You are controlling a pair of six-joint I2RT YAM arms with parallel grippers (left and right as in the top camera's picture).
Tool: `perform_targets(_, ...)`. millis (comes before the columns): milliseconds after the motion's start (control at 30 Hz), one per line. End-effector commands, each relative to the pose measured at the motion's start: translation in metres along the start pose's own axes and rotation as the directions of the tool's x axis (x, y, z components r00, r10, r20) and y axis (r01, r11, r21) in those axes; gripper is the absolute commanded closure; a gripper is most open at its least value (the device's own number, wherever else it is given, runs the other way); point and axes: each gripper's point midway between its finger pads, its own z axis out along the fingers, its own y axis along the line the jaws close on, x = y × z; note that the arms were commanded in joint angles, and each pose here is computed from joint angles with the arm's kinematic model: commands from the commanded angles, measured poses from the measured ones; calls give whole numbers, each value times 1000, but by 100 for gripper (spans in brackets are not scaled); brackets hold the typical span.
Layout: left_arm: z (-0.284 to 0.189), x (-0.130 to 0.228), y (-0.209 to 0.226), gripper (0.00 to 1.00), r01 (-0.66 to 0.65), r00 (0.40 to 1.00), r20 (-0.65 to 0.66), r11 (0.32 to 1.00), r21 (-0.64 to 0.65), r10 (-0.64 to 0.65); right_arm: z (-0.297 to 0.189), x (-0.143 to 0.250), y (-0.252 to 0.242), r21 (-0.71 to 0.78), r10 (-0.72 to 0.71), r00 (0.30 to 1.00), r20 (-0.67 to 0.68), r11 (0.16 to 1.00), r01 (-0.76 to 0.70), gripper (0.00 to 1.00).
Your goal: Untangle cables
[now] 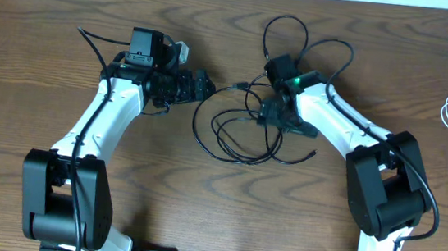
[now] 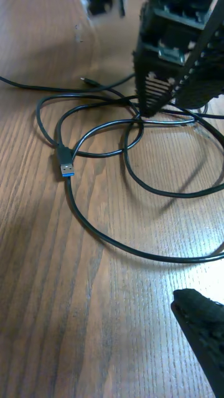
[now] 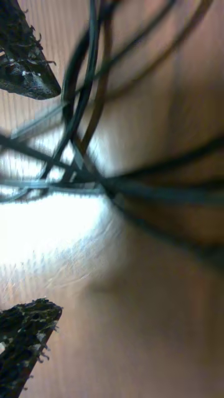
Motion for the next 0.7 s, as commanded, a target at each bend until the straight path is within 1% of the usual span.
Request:
perform_targets(0,-4,-1,1,2,-19,1000,13,1000,-15,19,-46,-39,7,-69,-9,990,143,997,19,1)
perform_targets(100,-4,-1,1,2,-19,1000,13,1000,-15,19,-63,-63,-8,-39,38,972,234,999,-30,1)
perform_targets(233,-4,-1,1,2,-19,1000,13,1000,-15,19,-68,-83,-43,18,154,944,292,986,-167,1)
perform_targets(467,-4,-1,1,2,-19,1000,13,1000,-14,19,-59,-97,-96,24,362,886,288,923,-385,1)
perform_targets(600,-4,-1,1,2,-19,1000,13,1000,-15,19,-51,-89,-91,-64,408,897,171,913,-403,1)
perform_targets(633,-4,-1,1,2,-19,1000,13,1000,-14,19,-49,-82,-88,-79,407,905,125,913,-399,8)
perform_targets(667,-4,-1,1,2,-19,1000,13,1000,-15,19,-47,-77,-86,-81,404,909,102,914,-398,18)
